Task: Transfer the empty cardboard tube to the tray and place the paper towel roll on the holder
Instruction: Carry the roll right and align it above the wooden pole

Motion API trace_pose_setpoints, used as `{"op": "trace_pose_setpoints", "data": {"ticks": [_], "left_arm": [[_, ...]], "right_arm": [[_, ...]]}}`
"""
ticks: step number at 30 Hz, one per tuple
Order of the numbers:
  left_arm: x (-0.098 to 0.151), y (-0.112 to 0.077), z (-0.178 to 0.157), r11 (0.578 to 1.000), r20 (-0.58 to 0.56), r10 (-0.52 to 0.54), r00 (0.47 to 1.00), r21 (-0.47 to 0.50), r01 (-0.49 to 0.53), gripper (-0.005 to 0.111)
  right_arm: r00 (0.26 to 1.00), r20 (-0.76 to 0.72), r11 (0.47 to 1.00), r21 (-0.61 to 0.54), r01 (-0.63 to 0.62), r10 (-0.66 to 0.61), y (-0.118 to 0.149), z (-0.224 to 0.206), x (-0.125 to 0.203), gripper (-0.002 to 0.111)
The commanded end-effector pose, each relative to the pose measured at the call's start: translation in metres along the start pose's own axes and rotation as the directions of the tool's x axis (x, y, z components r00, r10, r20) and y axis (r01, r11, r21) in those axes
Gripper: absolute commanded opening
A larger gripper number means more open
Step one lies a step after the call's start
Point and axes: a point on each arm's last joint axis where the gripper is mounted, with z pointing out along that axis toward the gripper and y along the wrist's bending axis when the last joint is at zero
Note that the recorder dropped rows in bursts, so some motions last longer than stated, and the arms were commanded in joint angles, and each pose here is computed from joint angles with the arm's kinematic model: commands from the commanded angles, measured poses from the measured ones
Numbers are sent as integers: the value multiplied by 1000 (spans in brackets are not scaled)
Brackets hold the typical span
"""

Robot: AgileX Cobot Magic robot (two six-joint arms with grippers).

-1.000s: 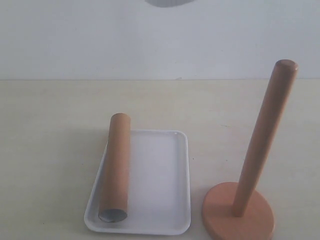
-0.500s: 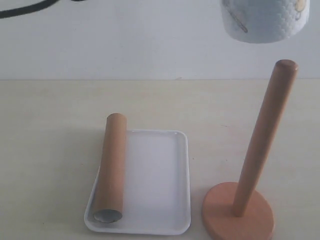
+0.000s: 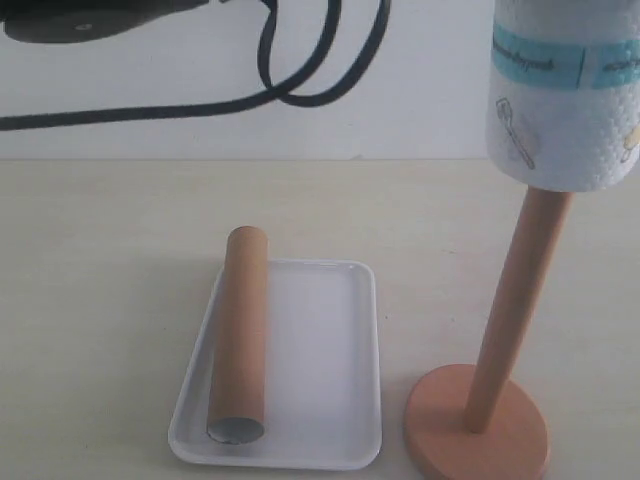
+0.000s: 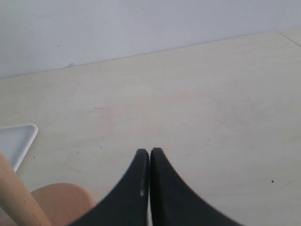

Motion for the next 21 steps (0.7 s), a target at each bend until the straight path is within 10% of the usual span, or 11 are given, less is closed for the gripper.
{"op": "trace_pose_setpoints", "data": {"ticks": [1,21], "left_arm": [[6,0,4,1000,-18,-9,1000,3,9,4],[100,2,-2,1000,-256,-15,967,13,19,4]], "right_arm": [[1000,17,1000,3,7,-7,0,0,-2,0],[1000,9,1000,4,7,-7,0,0,-1,0]]}}
